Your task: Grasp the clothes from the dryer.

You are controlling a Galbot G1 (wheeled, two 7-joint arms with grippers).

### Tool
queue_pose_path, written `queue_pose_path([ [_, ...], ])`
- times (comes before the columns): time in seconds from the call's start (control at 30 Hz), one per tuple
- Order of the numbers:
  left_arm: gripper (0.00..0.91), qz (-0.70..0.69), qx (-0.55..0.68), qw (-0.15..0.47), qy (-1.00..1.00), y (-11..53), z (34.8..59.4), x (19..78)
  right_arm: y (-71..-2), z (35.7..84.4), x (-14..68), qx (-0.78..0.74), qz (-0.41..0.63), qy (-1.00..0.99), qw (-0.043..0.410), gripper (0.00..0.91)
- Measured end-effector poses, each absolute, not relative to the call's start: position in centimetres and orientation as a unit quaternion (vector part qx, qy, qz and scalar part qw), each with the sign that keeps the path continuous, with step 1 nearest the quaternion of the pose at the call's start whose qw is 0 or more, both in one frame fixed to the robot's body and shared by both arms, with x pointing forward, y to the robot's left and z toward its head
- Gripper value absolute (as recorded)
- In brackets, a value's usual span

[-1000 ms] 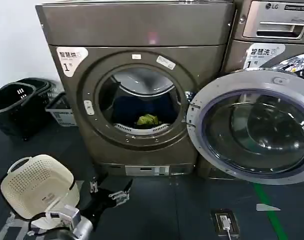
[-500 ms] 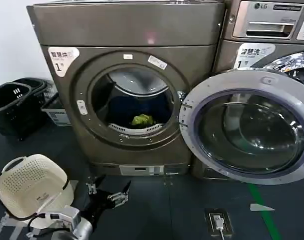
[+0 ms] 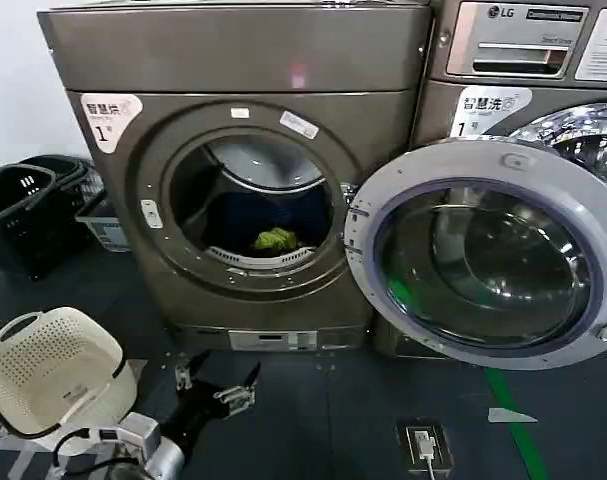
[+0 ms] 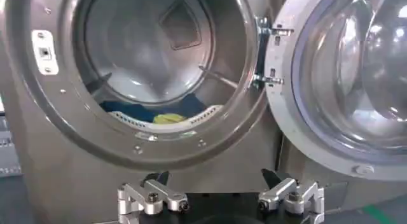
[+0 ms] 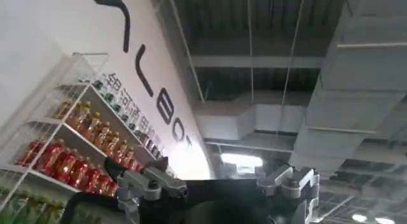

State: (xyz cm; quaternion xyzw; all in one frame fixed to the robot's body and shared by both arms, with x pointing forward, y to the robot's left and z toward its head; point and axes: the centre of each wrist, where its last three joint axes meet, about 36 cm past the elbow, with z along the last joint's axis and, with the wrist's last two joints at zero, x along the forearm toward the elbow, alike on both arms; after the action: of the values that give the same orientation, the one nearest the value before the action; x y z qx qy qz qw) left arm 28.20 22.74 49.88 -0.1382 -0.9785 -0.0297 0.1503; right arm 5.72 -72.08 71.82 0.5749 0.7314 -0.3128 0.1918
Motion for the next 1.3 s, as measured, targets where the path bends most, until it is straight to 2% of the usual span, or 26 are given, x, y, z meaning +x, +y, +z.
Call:
queue_pose_path([
  [1.3,0.907,-0.059,-0.13,0.147,-0.979,22.93,50.53,28.18,-71.98,72.34,5.2,0.559,-0.319,0.734,0.217,0.907],
])
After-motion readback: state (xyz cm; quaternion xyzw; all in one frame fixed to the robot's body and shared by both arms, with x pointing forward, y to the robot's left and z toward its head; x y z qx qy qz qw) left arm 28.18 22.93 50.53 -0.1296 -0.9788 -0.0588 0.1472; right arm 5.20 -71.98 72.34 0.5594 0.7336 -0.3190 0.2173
